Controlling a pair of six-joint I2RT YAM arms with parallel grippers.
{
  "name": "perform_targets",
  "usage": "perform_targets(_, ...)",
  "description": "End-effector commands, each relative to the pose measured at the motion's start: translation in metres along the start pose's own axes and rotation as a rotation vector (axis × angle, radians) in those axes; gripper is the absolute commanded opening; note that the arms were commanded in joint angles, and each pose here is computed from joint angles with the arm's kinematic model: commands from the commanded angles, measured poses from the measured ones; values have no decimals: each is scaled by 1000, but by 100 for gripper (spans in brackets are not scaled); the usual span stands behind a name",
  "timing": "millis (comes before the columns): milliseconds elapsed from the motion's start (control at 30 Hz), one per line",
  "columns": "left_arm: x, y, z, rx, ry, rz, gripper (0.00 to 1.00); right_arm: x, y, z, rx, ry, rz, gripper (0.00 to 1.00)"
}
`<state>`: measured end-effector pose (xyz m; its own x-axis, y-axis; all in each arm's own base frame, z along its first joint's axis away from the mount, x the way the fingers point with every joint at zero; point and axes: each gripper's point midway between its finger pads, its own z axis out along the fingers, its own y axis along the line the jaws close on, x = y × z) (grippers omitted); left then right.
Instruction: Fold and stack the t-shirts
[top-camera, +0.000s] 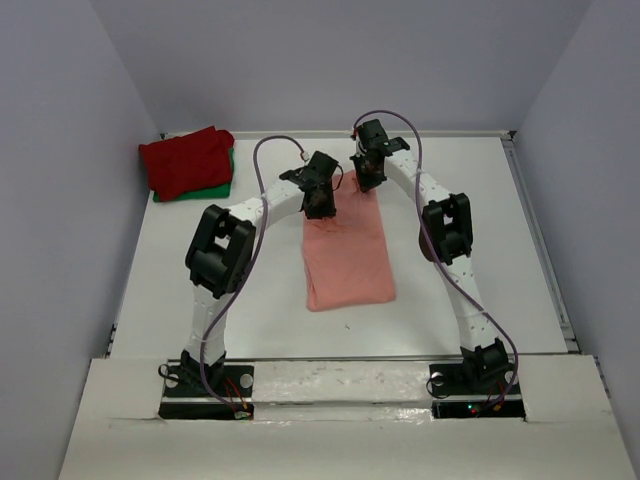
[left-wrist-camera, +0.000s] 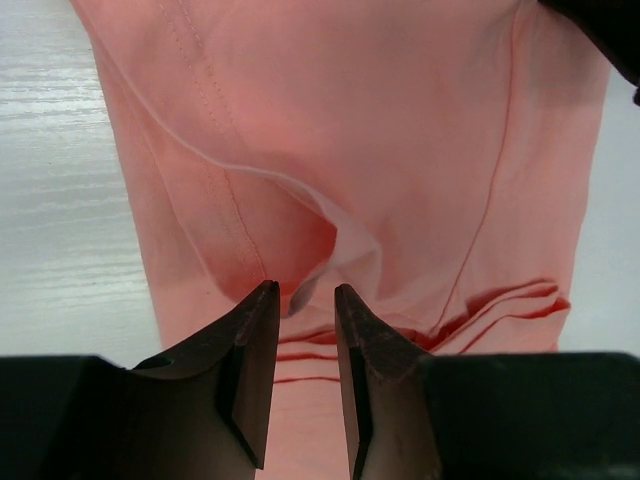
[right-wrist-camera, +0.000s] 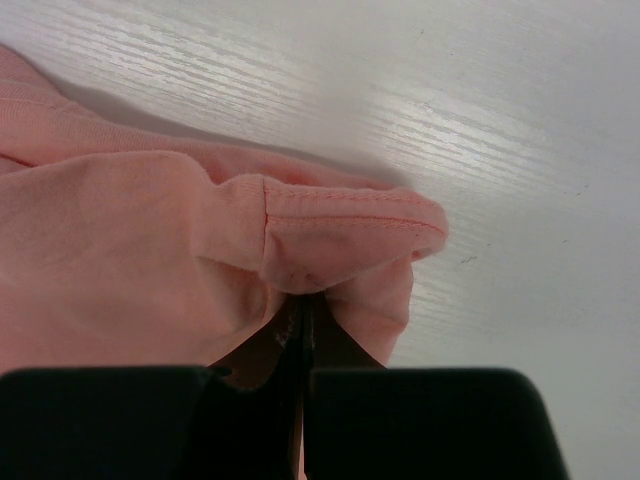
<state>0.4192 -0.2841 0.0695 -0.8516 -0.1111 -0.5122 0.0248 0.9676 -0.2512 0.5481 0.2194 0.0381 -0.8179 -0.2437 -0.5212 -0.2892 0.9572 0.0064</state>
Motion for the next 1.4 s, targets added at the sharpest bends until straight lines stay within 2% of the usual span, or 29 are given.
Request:
perform_targets(0, -7, 0, 4, 21, -6, 2, 38, -8, 4, -9, -12, -19, -16, 0)
perform_targets(200, -10, 0, 8, 28, -1, -1, 33, -6, 6, -5, -24, -13, -14, 0)
perform_targets(300, -9, 1, 8, 23, 0, -6, 22, -6, 6, -5, -23, -12, -12, 0)
perform_targets(333, -7, 3, 7, 18, 3, -8, 16, -5, 6, -5, -23, -10, -12, 0)
perform_targets(367, -4, 5, 6, 9, 10, -17, 2, -5, 6, -5, -21, -10, -12, 0)
perform_targets(400, 0, 8, 4, -3, 17, -25, 0, -4, 5, -3, -18, -7, -12, 0)
perform_targets(533, 10, 13, -4, -17, 24, -49, 0, -4, 4, -3, -11, -5, -11, 0)
perform_targets(667, 37, 22, -16, -23, 54, -71, 0, -2, 4, -4, -11, 0, -11, 0)
perform_targets(967, 82, 38, -13, -53, 114, -101, 0, 1, 6, -3, -22, 12, -8, 0)
perform_targets(1133, 82, 38, -10, -63, 114, -99, 0, 2, 8, -3, -30, 15, -7, 0)
perform_targets(1333, 59, 42, -9, -135, 55, -105, 0, 4, 8, -2, -34, 22, -12, 0)
perform_targets(1367, 57, 43, -10, -144, 49, -112, 4, 5, 8, -1, -31, 23, -10, 0)
